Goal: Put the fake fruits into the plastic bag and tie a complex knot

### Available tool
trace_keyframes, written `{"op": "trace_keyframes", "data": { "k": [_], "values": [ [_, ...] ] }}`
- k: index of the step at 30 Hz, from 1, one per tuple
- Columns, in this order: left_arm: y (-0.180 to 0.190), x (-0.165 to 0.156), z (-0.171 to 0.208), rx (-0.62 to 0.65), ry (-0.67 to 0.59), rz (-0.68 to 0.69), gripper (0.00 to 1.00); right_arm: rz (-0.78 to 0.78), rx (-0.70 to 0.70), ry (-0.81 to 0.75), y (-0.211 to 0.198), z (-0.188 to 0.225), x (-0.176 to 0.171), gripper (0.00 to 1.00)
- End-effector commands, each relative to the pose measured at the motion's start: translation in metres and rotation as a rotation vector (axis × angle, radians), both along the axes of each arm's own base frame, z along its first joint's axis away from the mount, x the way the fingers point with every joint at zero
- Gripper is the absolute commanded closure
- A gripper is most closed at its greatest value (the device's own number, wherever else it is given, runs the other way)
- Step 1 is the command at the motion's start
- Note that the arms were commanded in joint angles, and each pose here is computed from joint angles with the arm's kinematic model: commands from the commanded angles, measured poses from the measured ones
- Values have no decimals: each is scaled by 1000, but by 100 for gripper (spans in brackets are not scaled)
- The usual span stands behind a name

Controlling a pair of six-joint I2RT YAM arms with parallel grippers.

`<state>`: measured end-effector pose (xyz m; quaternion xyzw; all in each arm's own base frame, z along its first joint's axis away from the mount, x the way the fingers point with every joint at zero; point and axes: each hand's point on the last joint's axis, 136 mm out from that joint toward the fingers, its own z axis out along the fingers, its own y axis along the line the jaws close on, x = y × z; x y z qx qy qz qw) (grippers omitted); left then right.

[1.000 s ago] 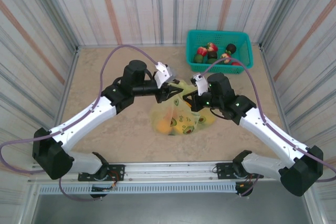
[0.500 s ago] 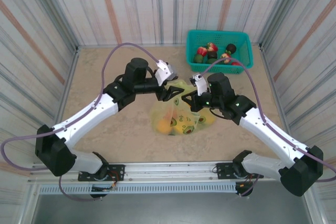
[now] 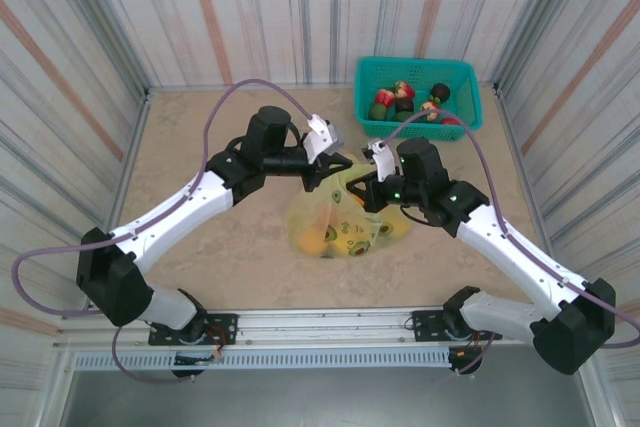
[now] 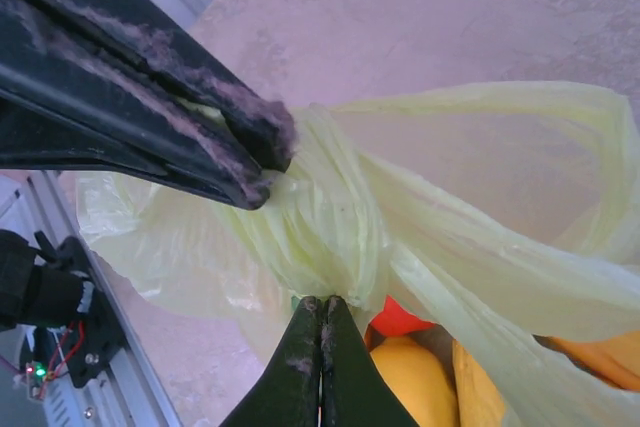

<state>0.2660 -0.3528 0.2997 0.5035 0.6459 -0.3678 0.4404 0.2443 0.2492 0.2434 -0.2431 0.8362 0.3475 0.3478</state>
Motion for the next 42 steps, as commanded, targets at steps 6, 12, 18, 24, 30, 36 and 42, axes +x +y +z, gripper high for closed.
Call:
{"op": "trace_keyframes", "data": {
  "k": [6,12,18,24,30,36,42],
  "values": [
    [4,-3,22,-21,-82,-35,100,134,40,-203,-31,70,-52,61],
    [4,-8,34,-51,-144,-69,100,289,-145,-449,-35,54,-39,67],
    [7,-18,40,-52,-200,-98,100,348,-159,-639,-16,59,4,53],
    [9,-25,43,-59,-214,-113,100,474,-91,-696,5,63,8,42],
    [6,-29,43,-63,-214,-132,100,535,-20,-666,15,63,4,47],
    [4,-30,40,-58,-215,-145,100,560,4,-630,15,61,0,63],
    [3,-36,40,-64,-217,-175,100,548,-18,-635,13,54,6,84]
  ]
}}
